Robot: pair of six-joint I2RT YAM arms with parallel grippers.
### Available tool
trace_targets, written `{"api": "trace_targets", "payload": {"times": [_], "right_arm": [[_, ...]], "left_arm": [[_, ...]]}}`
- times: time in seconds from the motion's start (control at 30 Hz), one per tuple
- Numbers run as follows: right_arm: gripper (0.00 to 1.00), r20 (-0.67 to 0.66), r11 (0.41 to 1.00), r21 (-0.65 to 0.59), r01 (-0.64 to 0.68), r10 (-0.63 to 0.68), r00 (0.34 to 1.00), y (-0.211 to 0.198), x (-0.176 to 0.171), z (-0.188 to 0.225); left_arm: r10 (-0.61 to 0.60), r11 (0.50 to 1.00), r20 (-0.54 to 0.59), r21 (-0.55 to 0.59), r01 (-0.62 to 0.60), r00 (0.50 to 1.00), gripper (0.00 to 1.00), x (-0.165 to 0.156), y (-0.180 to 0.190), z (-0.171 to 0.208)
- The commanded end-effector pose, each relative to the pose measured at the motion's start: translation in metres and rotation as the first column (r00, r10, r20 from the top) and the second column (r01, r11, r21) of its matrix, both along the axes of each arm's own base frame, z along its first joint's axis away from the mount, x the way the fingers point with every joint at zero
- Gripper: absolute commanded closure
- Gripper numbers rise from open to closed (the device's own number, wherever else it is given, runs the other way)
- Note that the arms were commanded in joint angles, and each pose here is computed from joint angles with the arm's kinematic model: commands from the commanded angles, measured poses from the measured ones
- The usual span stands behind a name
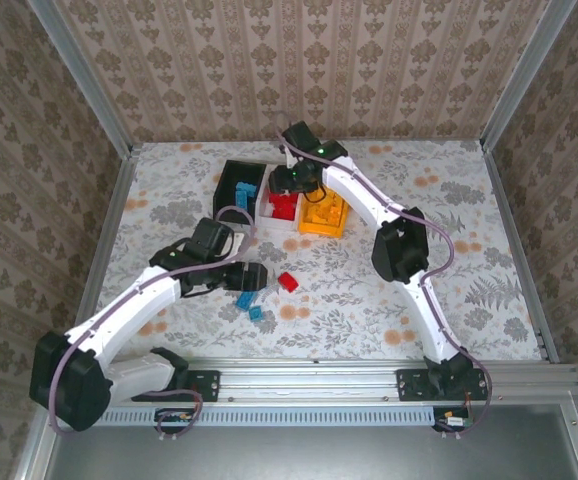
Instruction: Sort the legos into containers by color
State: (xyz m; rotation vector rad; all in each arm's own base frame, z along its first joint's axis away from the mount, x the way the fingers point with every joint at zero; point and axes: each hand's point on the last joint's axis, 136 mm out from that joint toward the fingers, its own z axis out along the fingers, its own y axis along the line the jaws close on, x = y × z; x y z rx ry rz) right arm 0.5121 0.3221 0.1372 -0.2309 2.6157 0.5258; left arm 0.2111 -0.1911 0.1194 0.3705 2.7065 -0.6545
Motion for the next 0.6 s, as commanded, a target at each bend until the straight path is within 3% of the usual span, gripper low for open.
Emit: {"api": "trace_targets", "payload": {"times": [0.0, 0.1, 0.2, 0.27, 0.57], "right_arm": [[0.39, 0.023, 0.998, 0.061, -0.007, 0.006, 1.000, -0.005, 0.000, 0.038], [0.36, 0.043, 0.998, 0.067, -0.014, 0.011, 0.999, -0.015, -0.006, 0.060], [0.33, 0.071, 0.996, 0.078, -0.035, 0.030, 0.997, -0.023, -0.025, 0.085], [0.32, 0.098, 0.995, 0.090, -0.032, 0.023, 0.995, -0.032, -0.041, 0.096], [0.30, 0.062, 0.998, 0.058, 0.037, -0.040, 0.997, -0.103, -0.140, 0.069]], "left_arm": [[-0.027, 1.000, 0.028, 0.011, 0.027, 0.999, 0.14, 0.008, -0.009, 0.004], [-0.063, 0.998, 0.030, 0.029, 0.063, 0.998, 0.13, 0.010, -0.018, 0.002], [-0.112, 0.992, 0.045, 0.056, 0.110, 0.993, 0.01, 0.012, -0.029, 0.002], [-0.151, 0.985, 0.047, 0.094, 0.146, 0.987, 0.00, 0.013, -0.036, -0.001], [-0.332, 0.914, -0.014, 0.242, 0.325, 0.943, 0.00, 0.016, -0.068, -0.030]]}}
